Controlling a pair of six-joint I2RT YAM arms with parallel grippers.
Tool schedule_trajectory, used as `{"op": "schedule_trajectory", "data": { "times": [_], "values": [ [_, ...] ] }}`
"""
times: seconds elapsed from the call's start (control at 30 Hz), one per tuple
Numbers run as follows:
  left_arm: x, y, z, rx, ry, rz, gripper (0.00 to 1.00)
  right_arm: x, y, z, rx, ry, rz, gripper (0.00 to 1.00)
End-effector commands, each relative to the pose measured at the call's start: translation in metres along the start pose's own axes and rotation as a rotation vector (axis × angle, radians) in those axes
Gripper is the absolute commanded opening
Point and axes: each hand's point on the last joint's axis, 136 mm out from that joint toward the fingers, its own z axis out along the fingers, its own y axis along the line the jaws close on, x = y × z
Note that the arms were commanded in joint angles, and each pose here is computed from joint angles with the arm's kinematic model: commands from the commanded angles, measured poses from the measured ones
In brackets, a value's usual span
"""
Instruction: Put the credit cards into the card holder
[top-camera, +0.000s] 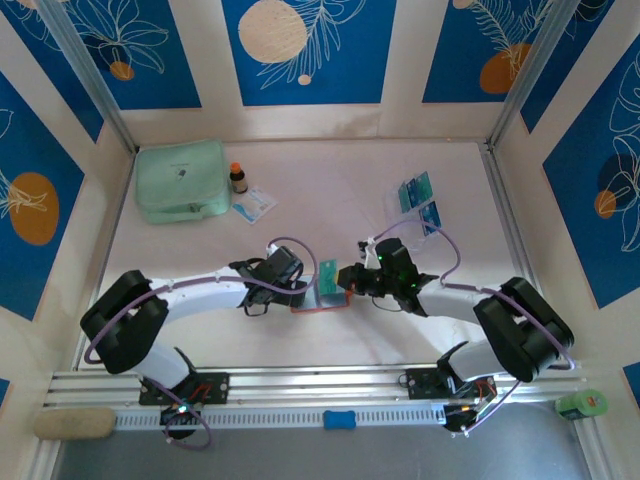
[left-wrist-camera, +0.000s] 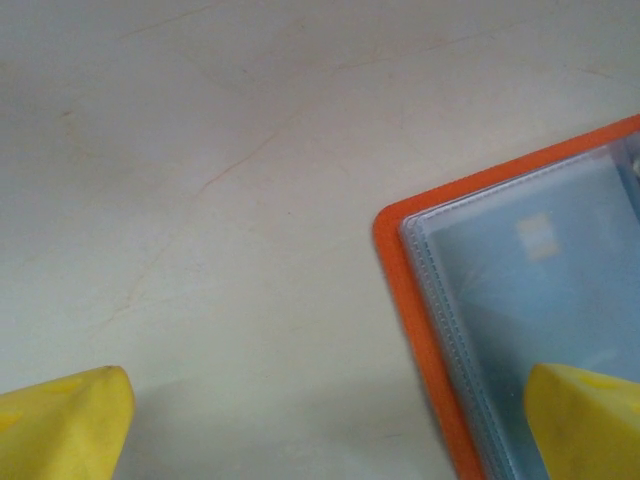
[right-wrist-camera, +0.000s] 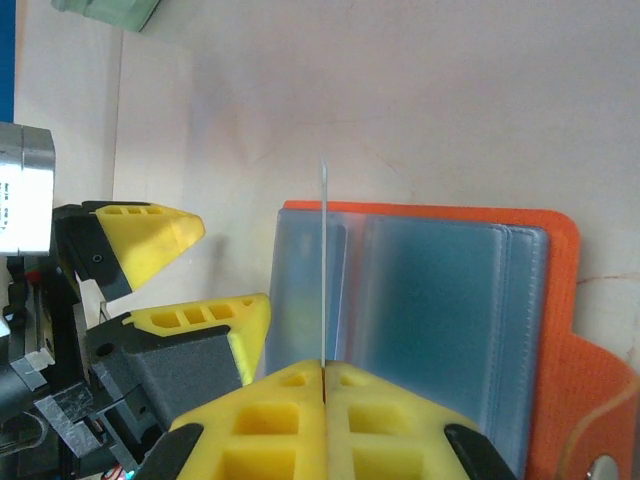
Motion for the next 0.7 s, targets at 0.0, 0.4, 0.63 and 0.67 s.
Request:
{"op": "schedule_trajectory", "data": {
  "times": [0.0, 0.4, 0.63, 0.67],
  "values": [
    [0.013, 0.009, 0.005, -0.057, 0.039, 0.002, 1.0, 0.005, -0.001, 0.003, -0.006, 0.009, -0.006, 0.0],
    [0.015, 0.013, 0.007, -0.078, 0.048, 0.007, 1.0, 0.006, 0.0, 0.009, -0.009, 0.018, -0.008, 0.0],
    [0.016, 0.014, 0.006, -0.081, 0.048, 0.009, 1.0, 0.006, 0.001, 0.013, -0.012, 0.022, -0.007, 0.0],
    [0.016, 0.014, 0.006, -0.082, 0.05, 0.011, 1.0, 0.006, 0.001, 0.014, -0.011, 0.023, -0.006, 0.0]
  ]
}}
